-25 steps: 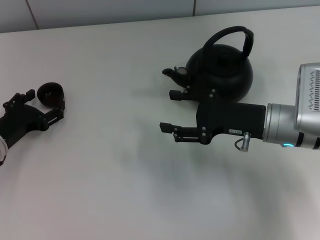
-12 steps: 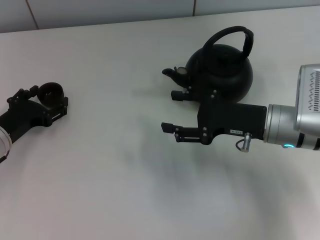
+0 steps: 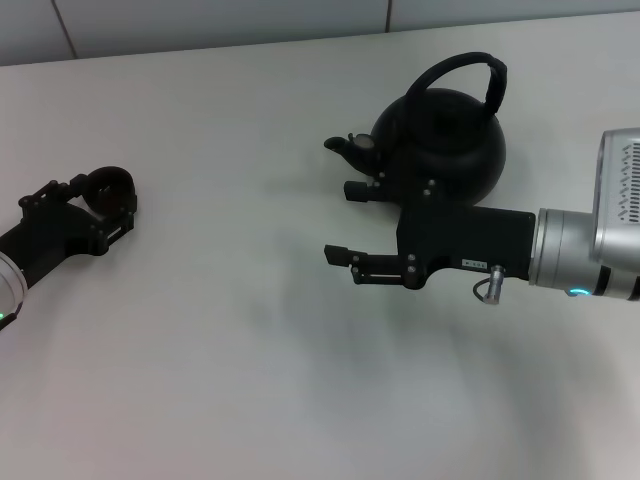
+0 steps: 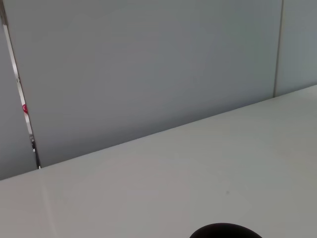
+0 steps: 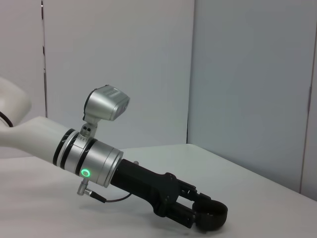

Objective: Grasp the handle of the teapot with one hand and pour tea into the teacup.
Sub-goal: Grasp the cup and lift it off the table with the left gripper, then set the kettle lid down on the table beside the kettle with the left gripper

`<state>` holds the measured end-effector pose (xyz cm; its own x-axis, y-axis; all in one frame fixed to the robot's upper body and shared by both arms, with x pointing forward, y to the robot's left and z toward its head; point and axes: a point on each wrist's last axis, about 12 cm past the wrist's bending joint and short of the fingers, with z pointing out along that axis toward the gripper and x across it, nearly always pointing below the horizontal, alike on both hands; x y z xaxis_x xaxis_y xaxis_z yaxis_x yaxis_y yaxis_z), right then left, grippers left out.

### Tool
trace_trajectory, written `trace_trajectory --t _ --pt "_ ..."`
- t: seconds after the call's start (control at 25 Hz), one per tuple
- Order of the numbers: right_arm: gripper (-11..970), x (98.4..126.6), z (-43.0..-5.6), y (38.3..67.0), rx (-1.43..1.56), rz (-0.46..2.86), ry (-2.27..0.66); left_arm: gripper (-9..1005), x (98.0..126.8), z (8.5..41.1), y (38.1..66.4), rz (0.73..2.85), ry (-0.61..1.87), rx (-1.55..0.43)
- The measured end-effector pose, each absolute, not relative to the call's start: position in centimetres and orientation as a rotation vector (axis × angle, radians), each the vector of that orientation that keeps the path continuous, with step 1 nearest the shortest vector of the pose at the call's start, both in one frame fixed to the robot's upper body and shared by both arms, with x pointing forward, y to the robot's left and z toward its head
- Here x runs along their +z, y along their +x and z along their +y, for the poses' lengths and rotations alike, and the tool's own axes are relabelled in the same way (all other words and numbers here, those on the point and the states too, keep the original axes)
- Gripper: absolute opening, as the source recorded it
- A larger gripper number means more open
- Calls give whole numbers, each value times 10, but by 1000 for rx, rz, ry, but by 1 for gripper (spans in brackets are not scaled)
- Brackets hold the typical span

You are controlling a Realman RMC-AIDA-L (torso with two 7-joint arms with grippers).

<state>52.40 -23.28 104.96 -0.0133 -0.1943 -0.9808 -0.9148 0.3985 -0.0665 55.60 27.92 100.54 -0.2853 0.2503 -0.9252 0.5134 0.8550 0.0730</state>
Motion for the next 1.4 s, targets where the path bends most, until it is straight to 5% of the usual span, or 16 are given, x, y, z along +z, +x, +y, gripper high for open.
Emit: trace_trajectory --t 0.12,1.4 --pt "773 1050 -233 525 773 1498 -1041 684 1005 279 555 1875 576 -291" --pt "773 1045 -254 517 693 1519 -990 684 1003 246 490 1748 824 -751"
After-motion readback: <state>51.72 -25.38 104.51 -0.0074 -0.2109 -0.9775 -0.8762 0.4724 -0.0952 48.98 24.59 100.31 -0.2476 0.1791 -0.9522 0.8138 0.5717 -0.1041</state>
